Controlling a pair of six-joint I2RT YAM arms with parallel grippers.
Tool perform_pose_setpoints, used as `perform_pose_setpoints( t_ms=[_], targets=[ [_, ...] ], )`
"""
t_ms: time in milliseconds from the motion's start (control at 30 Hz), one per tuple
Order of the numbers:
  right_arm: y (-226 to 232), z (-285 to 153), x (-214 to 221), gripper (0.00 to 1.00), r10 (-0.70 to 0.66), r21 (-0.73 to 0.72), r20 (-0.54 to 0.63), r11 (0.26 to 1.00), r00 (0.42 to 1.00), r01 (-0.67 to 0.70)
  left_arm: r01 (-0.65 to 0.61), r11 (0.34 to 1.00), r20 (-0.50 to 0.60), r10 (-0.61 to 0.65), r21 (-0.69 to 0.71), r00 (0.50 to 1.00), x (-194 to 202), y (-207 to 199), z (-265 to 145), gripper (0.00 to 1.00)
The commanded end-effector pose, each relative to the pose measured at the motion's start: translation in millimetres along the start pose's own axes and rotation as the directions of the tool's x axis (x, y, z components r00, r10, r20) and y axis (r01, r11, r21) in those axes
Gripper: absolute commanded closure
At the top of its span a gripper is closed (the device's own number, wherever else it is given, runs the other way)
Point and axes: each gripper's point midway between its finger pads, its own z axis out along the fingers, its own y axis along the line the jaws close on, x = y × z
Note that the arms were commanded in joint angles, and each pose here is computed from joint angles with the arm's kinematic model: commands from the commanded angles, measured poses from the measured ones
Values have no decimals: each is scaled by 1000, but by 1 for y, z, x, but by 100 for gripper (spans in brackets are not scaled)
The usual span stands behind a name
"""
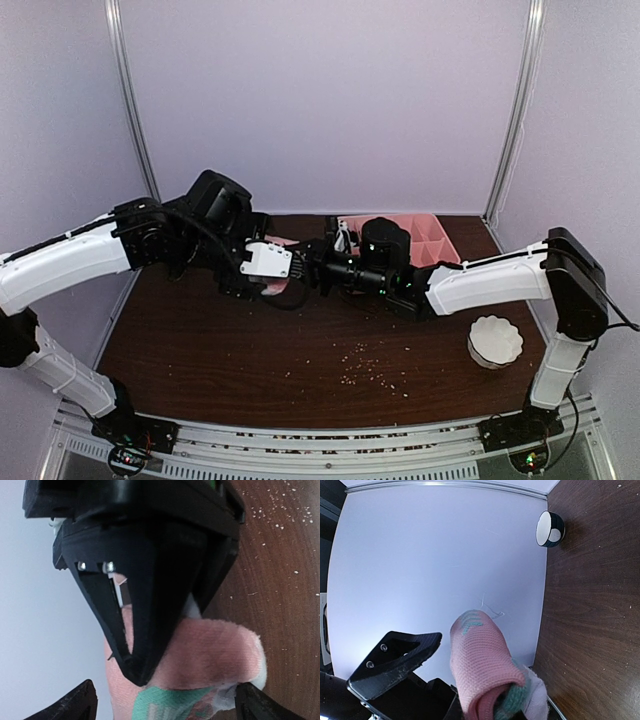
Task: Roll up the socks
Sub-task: Roll the sock at the center of the board.
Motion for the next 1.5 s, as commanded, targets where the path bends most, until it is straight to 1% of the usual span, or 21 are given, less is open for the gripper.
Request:
perform_pose_setpoints(
  t_ms=[0,100,200,300,367,600,633,700,733,767,833,900,933,1033,1067,1100,1167,1233,1367,1433,1467],
  targets=[
    [33,0,1,100,-12,-88,-11,996,1000,11,-39,989,-69,29,-145,997,12,19,4,2],
    [36,1,3,100,9,-101,-22,995,1000,-11,-108,961,-127,77,-256,989,20,32,11,2],
    [40,4,6,100,36,-125,-38,991,999,-40,-141,942,-161,95,-304,982,23,38,16,4],
    [46,8,11,100,62,-153,-58,986,996,-70,-164,913,-183,101,-373,978,22,53,17,10],
    [46,11,14,100,57,-144,-65,987,996,-66,-159,899,-184,89,-409,979,18,65,14,18],
    [35,9,14,100,15,-64,-43,998,999,-18,-99,895,-171,26,-436,985,13,85,5,62],
    [34,10,16,100,16,-65,-49,998,999,-19,-84,898,-163,13,-433,986,13,85,4,71],
    [39,12,19,100,2,-85,-70,996,998,-8,-52,897,-152,-17,-439,988,13,88,2,95],
    [42,13,21,100,-13,-88,-81,996,997,6,-38,897,-150,-32,-441,988,14,90,1,100],
    [42,12,21,100,-32,-78,-84,997,996,26,-26,903,-143,-39,-428,989,15,90,0,100],
    [39,6,17,87,-99,-22,-77,995,992,98,36,928,-114,-84,-370,990,16,86,-2,100],
    [33,-2,11,73,-211,66,-78,974,974,216,136,951,-66,-160,-278,985,18,81,-5,100],
    [31,-8,5,60,-265,117,-74,955,961,272,201,954,-28,-212,-224,977,17,81,-8,100],
    [31,-25,-8,30,-441,202,-77,872,894,447,364,931,116,-365,29,924,2,73,-23,100],
    [31,-31,-12,8,-488,222,-81,841,869,493,385,916,147,-398,115,905,-3,67,-30,100],
    [32,-38,-16,1,-536,242,-85,807,840,539,391,900,186,-424,191,886,-11,63,-40,100],
    [39,-51,-21,1,-636,255,-86,730,767,634,382,866,251,-467,323,848,-28,54,-57,100],
    [53,-65,-19,0,-727,219,-76,656,683,723,356,834,296,-497,421,815,-42,44,-72,100],
    [111,-102,8,1,-869,-38,65,489,490,872,291,763,325,-541,577,775,-60,26,-93,100],
    [131,-117,18,1,-893,-112,121,422,433,900,287,738,310,-556,610,771,-63,22,-93,100],
    [136,-119,23,1,-904,-133,116,395,410,909,287,728,301,-561,622,771,-63,21,-92,100]
  ],
)
